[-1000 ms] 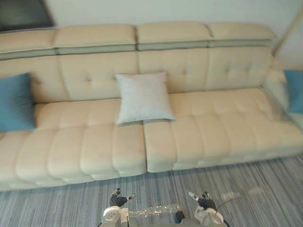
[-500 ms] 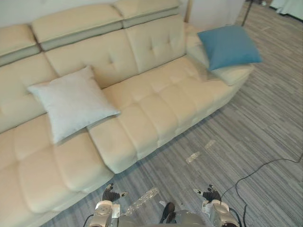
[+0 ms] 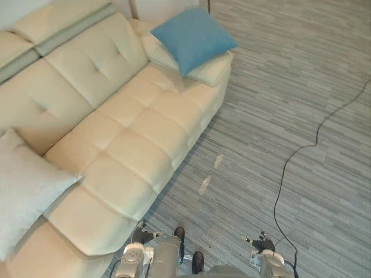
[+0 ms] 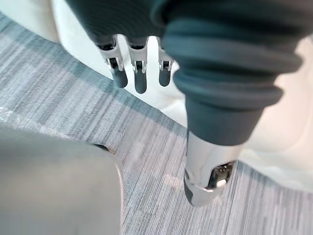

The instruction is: Pick up cushions and gather them together orderly.

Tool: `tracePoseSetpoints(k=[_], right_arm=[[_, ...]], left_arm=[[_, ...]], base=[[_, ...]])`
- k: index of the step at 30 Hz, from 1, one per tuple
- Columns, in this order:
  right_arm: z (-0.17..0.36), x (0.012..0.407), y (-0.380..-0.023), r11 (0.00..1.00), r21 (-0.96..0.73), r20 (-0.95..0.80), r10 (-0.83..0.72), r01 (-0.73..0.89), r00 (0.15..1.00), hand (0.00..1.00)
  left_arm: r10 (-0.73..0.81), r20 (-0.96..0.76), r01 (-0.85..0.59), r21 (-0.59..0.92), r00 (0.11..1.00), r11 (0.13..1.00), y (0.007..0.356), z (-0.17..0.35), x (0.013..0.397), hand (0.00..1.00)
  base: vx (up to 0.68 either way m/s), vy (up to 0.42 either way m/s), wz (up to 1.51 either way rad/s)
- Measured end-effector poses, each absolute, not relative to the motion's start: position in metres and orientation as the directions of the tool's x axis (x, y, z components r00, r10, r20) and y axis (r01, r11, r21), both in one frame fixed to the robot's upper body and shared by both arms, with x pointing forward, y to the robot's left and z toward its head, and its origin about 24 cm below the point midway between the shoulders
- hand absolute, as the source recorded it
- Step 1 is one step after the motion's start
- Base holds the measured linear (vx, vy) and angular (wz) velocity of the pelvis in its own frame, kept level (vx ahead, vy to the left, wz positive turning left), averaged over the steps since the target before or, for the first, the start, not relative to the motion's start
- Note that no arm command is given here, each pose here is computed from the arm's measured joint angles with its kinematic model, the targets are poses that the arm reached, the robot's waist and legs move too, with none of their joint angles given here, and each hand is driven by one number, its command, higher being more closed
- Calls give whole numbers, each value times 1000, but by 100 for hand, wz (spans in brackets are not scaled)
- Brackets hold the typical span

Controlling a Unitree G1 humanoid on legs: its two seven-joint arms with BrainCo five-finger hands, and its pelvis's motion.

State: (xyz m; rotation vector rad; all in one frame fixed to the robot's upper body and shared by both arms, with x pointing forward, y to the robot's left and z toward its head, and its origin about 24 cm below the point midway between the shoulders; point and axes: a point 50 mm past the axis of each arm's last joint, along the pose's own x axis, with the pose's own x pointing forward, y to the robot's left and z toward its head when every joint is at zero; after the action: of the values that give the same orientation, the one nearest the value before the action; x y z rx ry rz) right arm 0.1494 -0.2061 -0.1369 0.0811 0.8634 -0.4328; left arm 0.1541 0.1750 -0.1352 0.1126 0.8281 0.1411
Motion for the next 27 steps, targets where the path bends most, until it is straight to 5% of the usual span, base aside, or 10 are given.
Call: tracePoseSetpoints(k=[10,16,27], right_arm=[[-142,127,-209,908,-124,-771,-341,399,537,0],[-145,121,-221,890,-138,-784,-367,436,500,0],[-146,122,-211,873,-71,-795,-342,483,501,0]], left_arm=[[160,-730,-79,144,665,986,171,-136,154,0],[158,-791,-91,129,591,987,166,-149,133,0],[137,-720,-106,89,681,990,162,-134,153,0]], base=[[326,-89,-34],[447,-362,-1],[412,-169,8]])
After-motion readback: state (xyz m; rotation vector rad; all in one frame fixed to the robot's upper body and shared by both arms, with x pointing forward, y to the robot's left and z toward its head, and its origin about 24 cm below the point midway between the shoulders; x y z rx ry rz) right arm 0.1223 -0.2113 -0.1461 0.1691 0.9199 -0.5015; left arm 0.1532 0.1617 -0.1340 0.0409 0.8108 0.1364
